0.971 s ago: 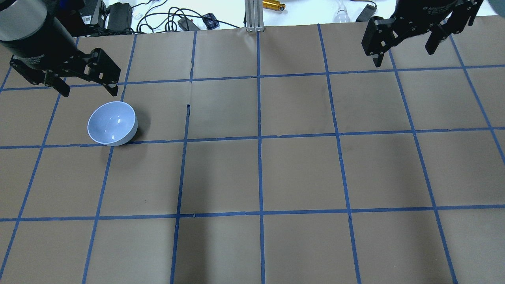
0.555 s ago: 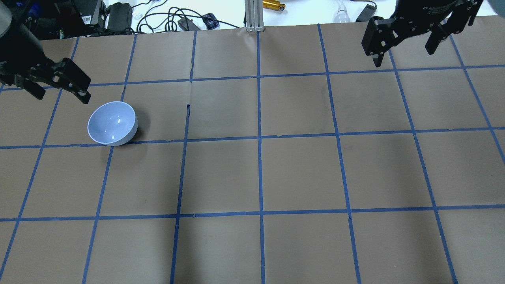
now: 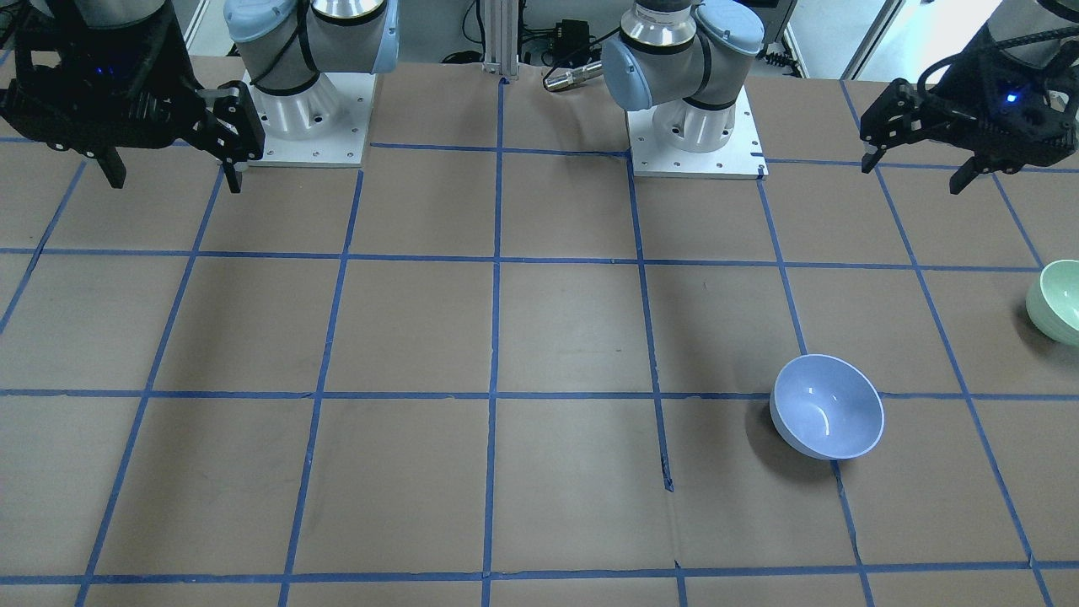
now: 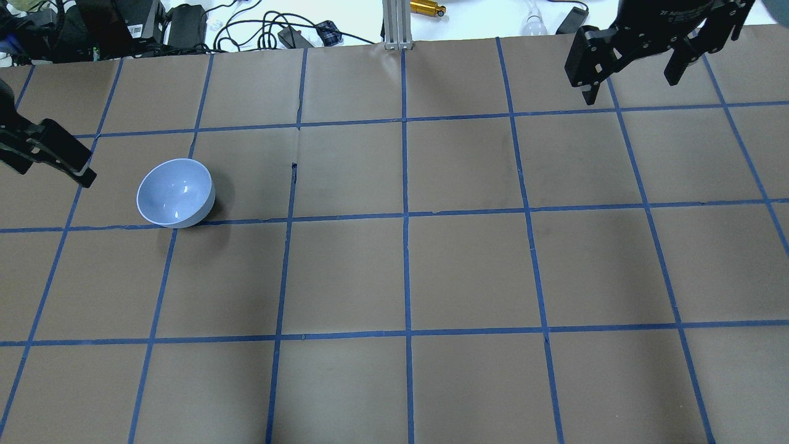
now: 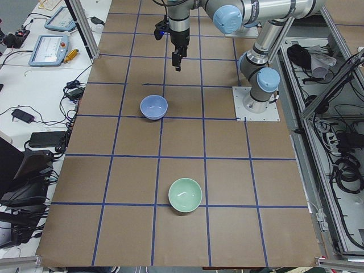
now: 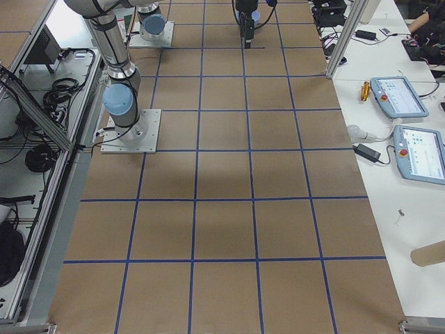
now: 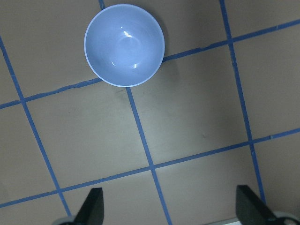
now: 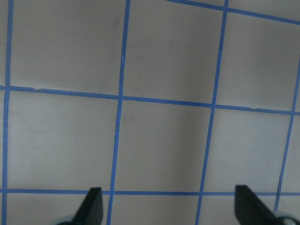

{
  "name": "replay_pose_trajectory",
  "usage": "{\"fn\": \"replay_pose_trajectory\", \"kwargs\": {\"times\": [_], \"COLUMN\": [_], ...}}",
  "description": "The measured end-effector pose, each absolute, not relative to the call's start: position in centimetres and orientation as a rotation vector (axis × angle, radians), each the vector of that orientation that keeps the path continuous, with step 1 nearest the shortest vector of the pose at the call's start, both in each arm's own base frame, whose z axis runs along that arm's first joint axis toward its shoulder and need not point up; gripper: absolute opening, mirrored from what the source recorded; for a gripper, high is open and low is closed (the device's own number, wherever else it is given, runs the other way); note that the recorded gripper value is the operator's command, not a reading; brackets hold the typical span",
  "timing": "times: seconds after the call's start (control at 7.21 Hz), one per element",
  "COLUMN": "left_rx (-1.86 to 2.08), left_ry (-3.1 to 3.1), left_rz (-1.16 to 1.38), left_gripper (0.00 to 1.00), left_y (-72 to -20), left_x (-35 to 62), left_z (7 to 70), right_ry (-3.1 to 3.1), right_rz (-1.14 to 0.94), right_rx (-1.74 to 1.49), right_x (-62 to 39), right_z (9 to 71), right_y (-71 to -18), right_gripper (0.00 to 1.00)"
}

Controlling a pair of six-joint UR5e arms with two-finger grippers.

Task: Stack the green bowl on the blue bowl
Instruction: 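Swing the left gripper down toward the pale green bowl near the robot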

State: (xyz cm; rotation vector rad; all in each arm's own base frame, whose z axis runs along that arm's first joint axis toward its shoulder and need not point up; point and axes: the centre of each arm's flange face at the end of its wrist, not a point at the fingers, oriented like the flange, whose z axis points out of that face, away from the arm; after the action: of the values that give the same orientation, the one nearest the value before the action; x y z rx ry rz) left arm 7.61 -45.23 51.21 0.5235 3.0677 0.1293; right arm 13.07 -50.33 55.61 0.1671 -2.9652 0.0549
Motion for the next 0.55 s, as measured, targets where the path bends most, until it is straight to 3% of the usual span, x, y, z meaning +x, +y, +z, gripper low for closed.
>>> {"fn": "replay_pose_trajectory", "kwargs": {"times": [0.55], "left_rx": [0.821], "left_ry": [3.071], "left_rz": [0.188], "left_gripper": [1.0], "left_y": [-40.2], "left_x": [22.1], "left_z": [48.2], "right_ry": [-2.965], "right_rz": [0.055], "right_rx": [0.167], "right_x": [13.1], "right_z": [55.6], "right_y": [-50.3], "right_gripper": [1.0]}}
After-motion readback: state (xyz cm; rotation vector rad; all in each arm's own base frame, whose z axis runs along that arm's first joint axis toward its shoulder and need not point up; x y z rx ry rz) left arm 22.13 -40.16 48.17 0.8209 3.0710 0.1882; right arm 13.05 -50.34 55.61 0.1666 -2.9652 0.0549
